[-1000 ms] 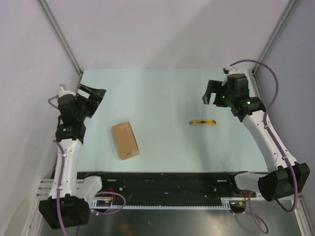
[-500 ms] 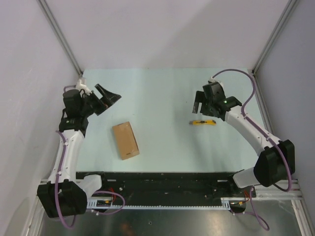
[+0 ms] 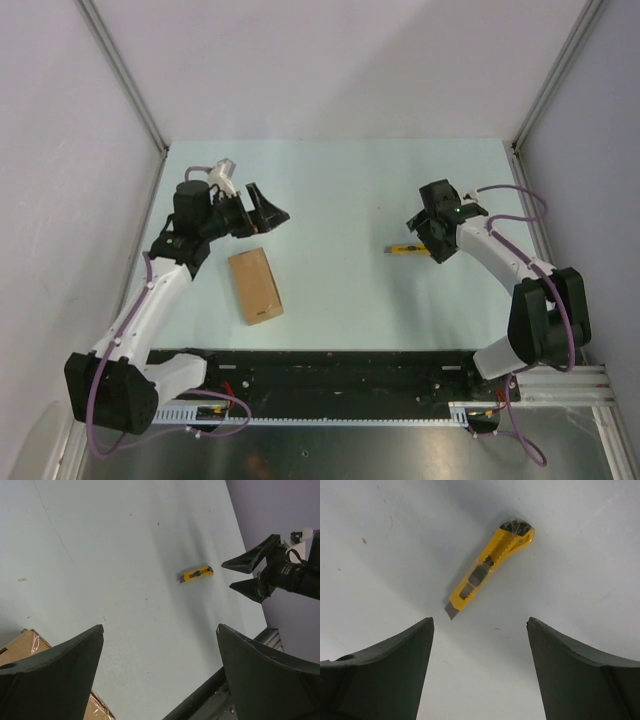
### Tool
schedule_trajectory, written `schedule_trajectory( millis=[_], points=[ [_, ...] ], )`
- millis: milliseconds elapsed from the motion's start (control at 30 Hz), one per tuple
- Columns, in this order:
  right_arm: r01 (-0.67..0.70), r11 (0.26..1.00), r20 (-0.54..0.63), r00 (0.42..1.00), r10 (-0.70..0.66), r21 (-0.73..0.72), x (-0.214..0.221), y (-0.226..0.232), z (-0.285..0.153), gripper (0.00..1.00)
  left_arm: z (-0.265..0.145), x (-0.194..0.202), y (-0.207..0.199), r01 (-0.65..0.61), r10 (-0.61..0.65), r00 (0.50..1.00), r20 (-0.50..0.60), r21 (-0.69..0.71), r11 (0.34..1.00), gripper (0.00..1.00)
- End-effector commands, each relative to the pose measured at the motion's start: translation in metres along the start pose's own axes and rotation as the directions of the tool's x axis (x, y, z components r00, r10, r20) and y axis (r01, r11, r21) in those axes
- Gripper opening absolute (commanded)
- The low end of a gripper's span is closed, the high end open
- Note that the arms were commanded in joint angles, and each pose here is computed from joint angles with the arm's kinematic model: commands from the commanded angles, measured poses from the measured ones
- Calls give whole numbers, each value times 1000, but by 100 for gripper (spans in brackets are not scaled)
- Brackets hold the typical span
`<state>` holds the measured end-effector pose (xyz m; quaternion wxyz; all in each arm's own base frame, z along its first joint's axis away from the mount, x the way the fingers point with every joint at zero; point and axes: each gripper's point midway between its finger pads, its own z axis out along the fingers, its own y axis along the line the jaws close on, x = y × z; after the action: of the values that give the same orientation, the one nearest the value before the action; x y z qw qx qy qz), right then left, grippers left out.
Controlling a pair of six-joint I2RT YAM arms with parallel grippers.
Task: Unpack the express box
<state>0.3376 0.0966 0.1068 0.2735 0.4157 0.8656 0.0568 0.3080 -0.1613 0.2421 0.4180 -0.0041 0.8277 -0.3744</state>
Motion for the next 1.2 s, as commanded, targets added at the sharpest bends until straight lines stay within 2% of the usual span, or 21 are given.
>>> schedule_trajectory(
  millis=[0, 167, 400, 800, 967, 1167],
  points=[
    [-244, 967, 42, 969, 242, 70, 0, -1, 19, 79, 6, -11, -1, -64, 64, 998, 26, -8, 998, 100],
    [-365, 923, 41, 931, 363, 125, 0, -7, 42, 73, 8, -13, 0, -76, 77, 996, 35, -24, 997, 100],
    [-435, 888, 31, 900, 435, 148, 1, -6, 70, 68, 10, -14, 12, -97, 100, 994, 42, -73, 993, 100],
    [-473, 854, 51, 879, 474, 218, 0, -17, 95, 65, 20, -25, 21, -129, 135, 990, 41, -112, 985, 100],
    [-466, 834, 59, 880, 471, 294, 1, -27, 97, 61, 22, -28, 27, -124, 132, 990, 49, -145, 982, 100],
    [-449, 809, -2, 874, 486, 379, 7, -40, 101, 53, 22, -31, 33, -115, 128, 990, 60, -180, 977, 100]
  ],
)
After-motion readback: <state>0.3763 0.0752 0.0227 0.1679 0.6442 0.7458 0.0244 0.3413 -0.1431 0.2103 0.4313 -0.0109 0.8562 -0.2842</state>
